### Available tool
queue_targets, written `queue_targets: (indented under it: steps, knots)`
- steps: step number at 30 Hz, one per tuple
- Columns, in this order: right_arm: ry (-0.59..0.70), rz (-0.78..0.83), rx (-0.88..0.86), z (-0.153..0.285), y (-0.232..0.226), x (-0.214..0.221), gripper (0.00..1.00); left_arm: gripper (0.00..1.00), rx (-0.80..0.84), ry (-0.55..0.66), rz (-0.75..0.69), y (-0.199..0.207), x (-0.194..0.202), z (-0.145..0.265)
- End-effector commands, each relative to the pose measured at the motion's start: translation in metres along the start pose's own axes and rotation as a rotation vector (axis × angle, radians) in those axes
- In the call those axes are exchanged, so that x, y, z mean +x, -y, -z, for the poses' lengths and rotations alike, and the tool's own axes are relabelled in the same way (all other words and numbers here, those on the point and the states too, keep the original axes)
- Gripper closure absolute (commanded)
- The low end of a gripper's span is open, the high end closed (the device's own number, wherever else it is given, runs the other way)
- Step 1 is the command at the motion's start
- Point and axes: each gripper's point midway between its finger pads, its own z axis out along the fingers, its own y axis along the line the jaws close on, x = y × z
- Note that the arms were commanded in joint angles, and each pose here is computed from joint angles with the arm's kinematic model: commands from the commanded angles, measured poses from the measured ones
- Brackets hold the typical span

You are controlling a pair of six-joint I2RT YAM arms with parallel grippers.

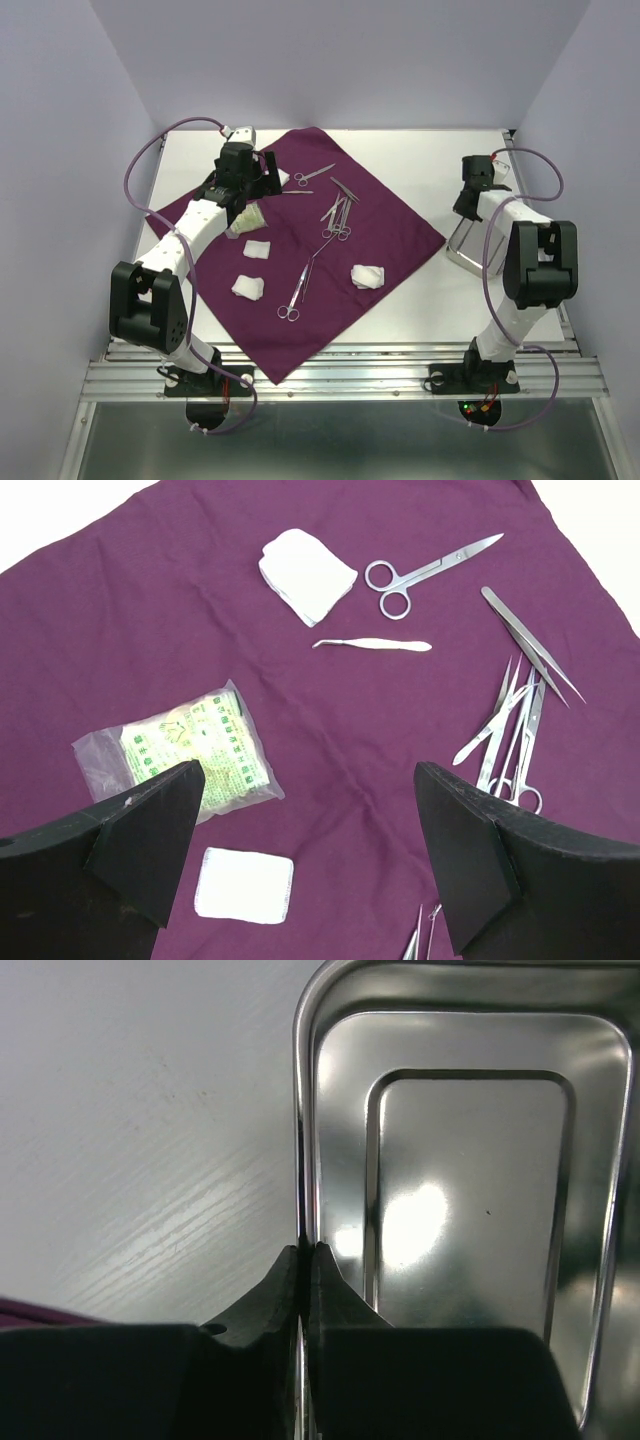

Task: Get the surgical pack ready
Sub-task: Pick up the container from the center of the board, then place the container in the surgical kit.

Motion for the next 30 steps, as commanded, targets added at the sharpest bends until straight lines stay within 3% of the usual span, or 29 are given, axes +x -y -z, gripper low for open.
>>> queue_targets:
  steps: [1, 7, 14, 23, 30]
  knots:
    - [0.152, 0.027, -0.072, 0.035, -0.01, -0.054, 0.99, 0.01, 0.03, 0.062, 0.006, 0.009, -0.026, 0.01]
    - [0.237, 0.143, -0.124, 0.071, -0.044, -0.063, 0.99, 0.01, 0.039, 0.055, 0.01, 0.012, -0.025, 0.009]
    - [0.242, 0.303, -0.272, 0.1, -0.121, -0.038, 0.99, 0.01, 0.037, 0.048, 0.008, 0.011, -0.024, 0.009]
    - [0.221, 0.44, -0.368, 0.111, -0.189, 0.005, 0.99, 0.01, 0.015, 0.043, -0.006, 0.006, -0.021, 0.011]
    - [0.205, 0.525, -0.322, 0.1, -0.199, 0.025, 0.99, 0.01, 0.006, 0.034, -0.014, 0.003, -0.017, 0.011]
